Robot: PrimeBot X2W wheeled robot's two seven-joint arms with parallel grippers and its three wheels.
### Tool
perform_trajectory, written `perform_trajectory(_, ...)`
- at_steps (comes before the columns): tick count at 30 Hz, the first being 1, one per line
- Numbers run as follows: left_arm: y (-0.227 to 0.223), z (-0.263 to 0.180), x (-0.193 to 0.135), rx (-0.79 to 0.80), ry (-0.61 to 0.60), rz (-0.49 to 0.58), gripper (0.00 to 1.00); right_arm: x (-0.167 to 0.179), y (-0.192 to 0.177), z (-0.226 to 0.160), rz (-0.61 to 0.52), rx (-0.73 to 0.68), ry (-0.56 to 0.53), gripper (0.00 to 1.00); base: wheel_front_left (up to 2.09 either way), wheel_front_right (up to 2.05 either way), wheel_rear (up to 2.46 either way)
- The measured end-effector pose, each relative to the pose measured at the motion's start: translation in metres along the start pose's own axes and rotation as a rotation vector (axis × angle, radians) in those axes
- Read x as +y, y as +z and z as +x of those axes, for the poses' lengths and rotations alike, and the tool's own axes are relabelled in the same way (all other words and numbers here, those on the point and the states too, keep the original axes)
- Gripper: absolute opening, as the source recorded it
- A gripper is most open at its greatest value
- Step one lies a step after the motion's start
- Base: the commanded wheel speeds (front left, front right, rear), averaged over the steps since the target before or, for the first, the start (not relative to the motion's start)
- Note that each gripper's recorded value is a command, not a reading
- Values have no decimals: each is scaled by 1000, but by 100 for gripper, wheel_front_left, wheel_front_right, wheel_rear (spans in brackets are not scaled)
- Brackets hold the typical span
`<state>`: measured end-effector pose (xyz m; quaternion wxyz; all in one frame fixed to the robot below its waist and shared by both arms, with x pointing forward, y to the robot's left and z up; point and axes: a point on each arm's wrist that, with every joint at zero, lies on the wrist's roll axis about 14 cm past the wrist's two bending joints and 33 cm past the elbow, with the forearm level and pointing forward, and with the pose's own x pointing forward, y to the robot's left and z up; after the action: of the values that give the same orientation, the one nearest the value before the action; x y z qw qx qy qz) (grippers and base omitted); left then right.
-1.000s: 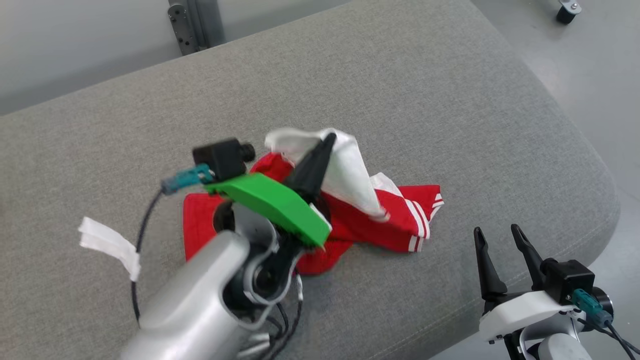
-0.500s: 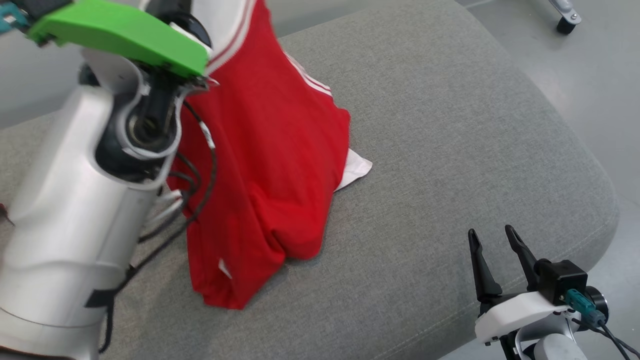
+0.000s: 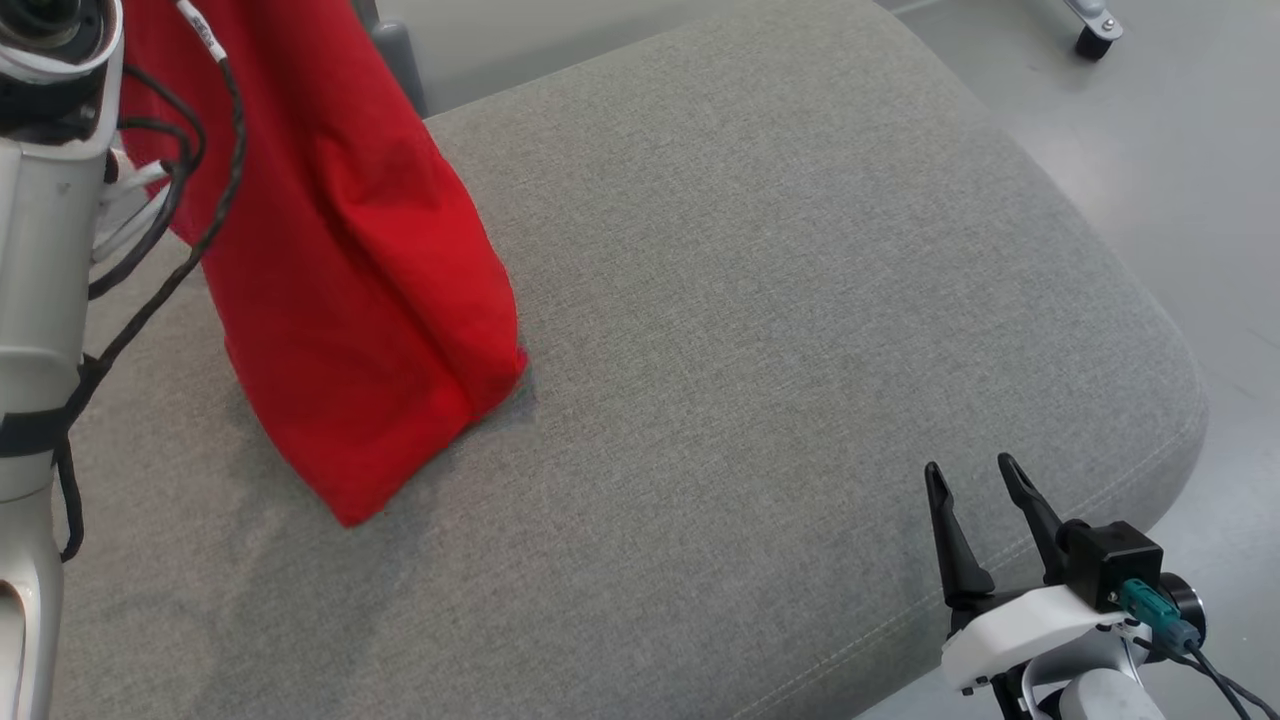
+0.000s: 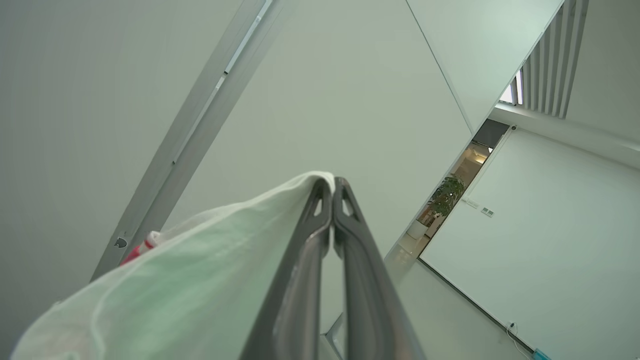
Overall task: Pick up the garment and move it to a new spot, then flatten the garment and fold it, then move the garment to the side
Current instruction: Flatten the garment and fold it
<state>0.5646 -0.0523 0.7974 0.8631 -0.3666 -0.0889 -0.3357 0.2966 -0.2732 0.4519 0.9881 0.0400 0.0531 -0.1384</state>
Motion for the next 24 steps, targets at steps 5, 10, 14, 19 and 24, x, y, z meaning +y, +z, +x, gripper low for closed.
perform_trajectory(5, -33, 6, -18, 61, -44, -39, 0, -1, 0, 2, 5, 0, -6, 100, 0, 0, 0)
perform_trajectory(10, -131, -10, -18, 247, -31, -143, 0, 1, -2, 6, 13, 10, -3, 100, 0, 0, 0)
perform_trajectory(14, -216, -39, -26, 439, -48, -188, 0, 5, -3, 13, 17, 19, 7, 100, 0, 0, 0)
perform_trajectory(19, -291, -81, -34, 636, -97, -210, 0, 1, -5, 18, 25, 32, -10, 100, 0, 0, 0)
perform_trajectory(24, -342, -129, -72, 797, -181, -290, 0, -7, -14, 16, 38, 65, -44, 100, 0, 0, 0)
